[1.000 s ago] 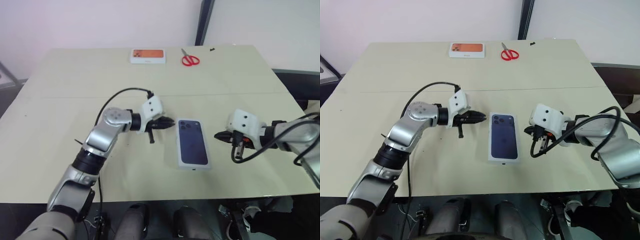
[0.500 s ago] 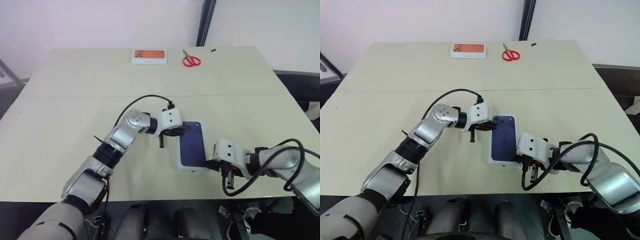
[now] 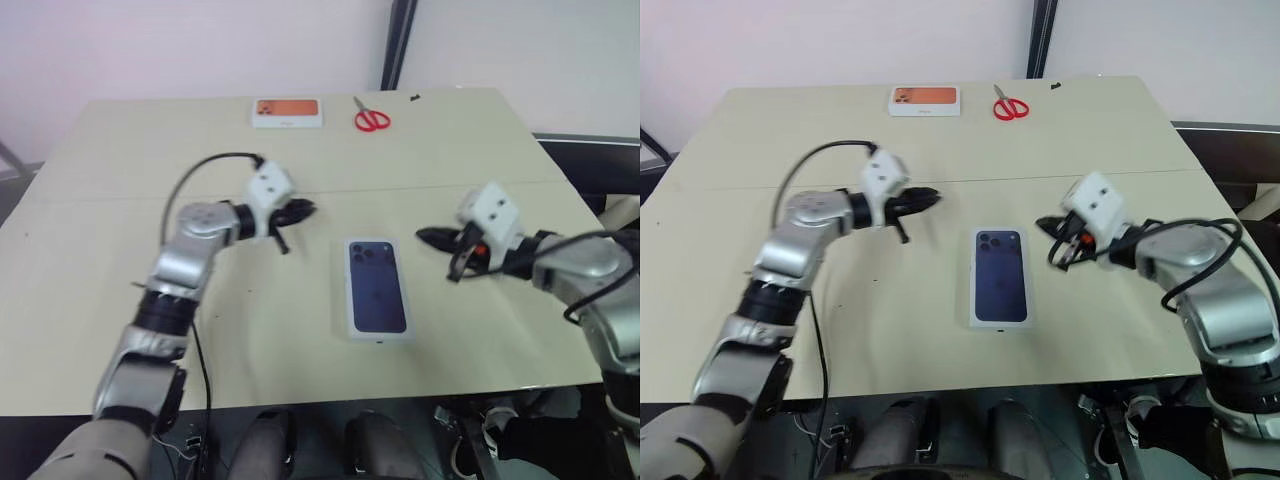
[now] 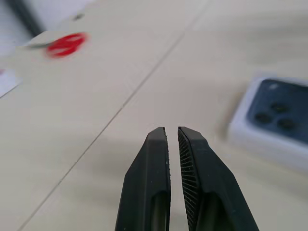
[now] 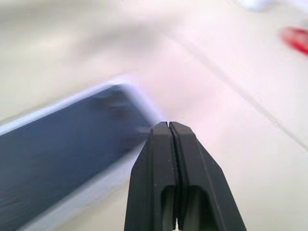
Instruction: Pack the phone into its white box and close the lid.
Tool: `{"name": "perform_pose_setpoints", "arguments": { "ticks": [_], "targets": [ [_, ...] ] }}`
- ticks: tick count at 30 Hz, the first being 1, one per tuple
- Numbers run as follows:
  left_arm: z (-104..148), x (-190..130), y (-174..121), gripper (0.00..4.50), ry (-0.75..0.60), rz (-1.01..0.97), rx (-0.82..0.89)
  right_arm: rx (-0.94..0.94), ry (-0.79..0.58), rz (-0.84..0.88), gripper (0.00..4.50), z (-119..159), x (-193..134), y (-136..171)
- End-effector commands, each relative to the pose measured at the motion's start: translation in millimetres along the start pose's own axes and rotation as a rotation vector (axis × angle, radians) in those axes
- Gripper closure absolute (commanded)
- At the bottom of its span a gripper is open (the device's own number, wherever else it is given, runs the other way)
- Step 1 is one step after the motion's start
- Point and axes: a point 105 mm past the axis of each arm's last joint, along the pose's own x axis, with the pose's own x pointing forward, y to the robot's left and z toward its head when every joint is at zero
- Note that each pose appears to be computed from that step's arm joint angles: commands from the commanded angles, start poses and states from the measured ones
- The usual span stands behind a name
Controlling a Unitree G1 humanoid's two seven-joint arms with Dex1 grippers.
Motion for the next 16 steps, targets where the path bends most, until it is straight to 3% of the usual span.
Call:
{"name": "perform_pose_setpoints", "arguments": {
  "ticks": [1,7,16],
  "targets": [
    [-3,-31,1,4.07,0.001,0.067,0.003,0.028,-0.07,-0.055,4.46,8,-3,-24],
    [-27,-73,0,4.07,0.055,0.182,-0.075,0.056,-0.083,0.021,4.46,2,9,-29],
    [-51,-96,-6,4.07,0.117,0.273,-0.146,0.056,-0.087,0.167,4.46,2,22,-11]
  ]
}}
